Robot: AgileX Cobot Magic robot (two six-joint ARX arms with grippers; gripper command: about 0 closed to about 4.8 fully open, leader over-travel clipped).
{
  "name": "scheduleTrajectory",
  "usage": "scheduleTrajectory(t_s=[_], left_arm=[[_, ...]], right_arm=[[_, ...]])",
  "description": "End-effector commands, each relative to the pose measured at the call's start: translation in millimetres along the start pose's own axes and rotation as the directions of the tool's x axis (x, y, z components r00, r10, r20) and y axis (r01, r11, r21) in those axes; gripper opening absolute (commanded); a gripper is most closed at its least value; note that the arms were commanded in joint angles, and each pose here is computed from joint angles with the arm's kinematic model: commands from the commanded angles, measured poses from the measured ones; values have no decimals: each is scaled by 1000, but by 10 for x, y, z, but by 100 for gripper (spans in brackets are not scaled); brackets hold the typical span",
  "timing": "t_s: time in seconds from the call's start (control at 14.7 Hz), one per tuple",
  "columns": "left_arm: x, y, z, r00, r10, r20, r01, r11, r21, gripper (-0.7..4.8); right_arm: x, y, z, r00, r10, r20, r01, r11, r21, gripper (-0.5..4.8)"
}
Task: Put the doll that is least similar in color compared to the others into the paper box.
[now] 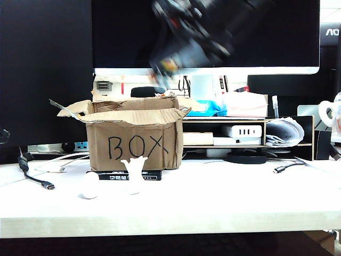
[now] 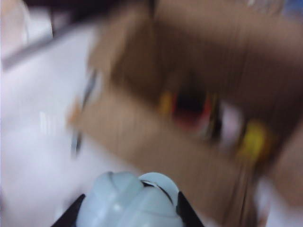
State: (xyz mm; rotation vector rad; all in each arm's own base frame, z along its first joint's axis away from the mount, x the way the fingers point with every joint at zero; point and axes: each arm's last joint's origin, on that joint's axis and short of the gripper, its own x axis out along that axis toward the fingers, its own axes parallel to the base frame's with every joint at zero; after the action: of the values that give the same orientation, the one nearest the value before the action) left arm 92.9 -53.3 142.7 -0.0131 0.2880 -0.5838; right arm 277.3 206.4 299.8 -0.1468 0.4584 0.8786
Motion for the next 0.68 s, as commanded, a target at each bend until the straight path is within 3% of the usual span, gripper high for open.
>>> scheduleTrajectory(t_s=[0.07,0.34,0.55,0.68], left_arm=[[-1,-1,12,1000,-4,10,4,1000,2,-5],[-1,-1,12,1000,-4,10,4,1000,2,-5],[-1,-1,13,1000,-4,11,4,1000,2,-5],[-1,-1,14,1000,-4,11,4,1000,2,-5]], right_arm=[[152,-61,286,997,-7,79,8,1000,-16,122],[687,-234,560,999,-40,19,40,999,-1,133],[953,-339,590,997,-73,-36,73,997,13,216],[985,-353,565,995,-89,-51,90,996,16,314]])
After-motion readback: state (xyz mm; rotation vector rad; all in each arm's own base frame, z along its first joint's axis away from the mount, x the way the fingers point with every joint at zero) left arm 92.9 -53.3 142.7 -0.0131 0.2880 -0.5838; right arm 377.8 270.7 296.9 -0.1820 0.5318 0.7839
